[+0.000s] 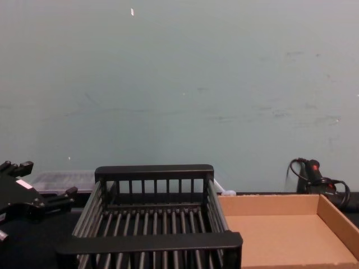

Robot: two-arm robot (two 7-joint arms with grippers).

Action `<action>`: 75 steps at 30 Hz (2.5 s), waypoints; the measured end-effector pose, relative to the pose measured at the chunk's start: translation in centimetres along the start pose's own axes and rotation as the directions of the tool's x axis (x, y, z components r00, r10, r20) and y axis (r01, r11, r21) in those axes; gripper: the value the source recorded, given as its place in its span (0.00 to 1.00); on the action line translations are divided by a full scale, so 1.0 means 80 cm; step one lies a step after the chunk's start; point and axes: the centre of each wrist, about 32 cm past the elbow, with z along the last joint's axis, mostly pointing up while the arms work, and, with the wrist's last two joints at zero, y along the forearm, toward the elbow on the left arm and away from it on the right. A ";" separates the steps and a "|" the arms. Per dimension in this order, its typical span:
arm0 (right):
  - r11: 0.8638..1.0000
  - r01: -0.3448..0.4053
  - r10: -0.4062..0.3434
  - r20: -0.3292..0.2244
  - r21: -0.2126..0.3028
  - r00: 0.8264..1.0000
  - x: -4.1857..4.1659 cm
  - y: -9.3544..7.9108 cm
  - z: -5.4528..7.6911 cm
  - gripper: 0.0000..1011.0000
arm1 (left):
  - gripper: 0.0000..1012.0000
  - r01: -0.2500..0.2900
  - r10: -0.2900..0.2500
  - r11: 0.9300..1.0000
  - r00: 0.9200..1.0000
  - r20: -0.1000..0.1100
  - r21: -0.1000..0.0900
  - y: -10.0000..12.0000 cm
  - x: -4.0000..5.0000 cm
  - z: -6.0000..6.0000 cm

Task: Pick up the white tape and place it into the black box , Pick up the silver tape and place it into the brown box.

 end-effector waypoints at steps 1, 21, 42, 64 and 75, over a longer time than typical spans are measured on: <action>1.000 -0.001 0.001 0.000 -0.002 1.000 0.000 0.000 0.000 0.99 | 0.99 0.000 0.000 1.000 1.000 0.000 0.000 0.000 0.000 0.000; 1.000 -0.013 0.012 -0.008 -0.022 1.000 0.000 0.010 0.000 0.99 | 0.99 0.000 0.000 1.000 1.000 0.000 0.000 0.000 0.000 0.000; 1.000 -0.011 0.011 -0.009 -0.021 1.000 0.001 0.009 0.000 0.99 | 0.99 0.000 0.000 1.000 1.000 0.000 0.000 0.000 0.000 0.000; 1.000 -0.012 0.012 -0.008 -0.019 1.000 0.001 0.009 0.001 0.46 | 0.99 0.000 0.000 1.000 1.000 0.000 0.000 0.000 0.000 0.000; 1.000 -0.012 0.012 -0.008 -0.019 1.000 0.001 0.009 0.000 0.16 | 0.99 0.000 0.000 1.000 1.000 0.000 0.000 0.000 0.000 0.000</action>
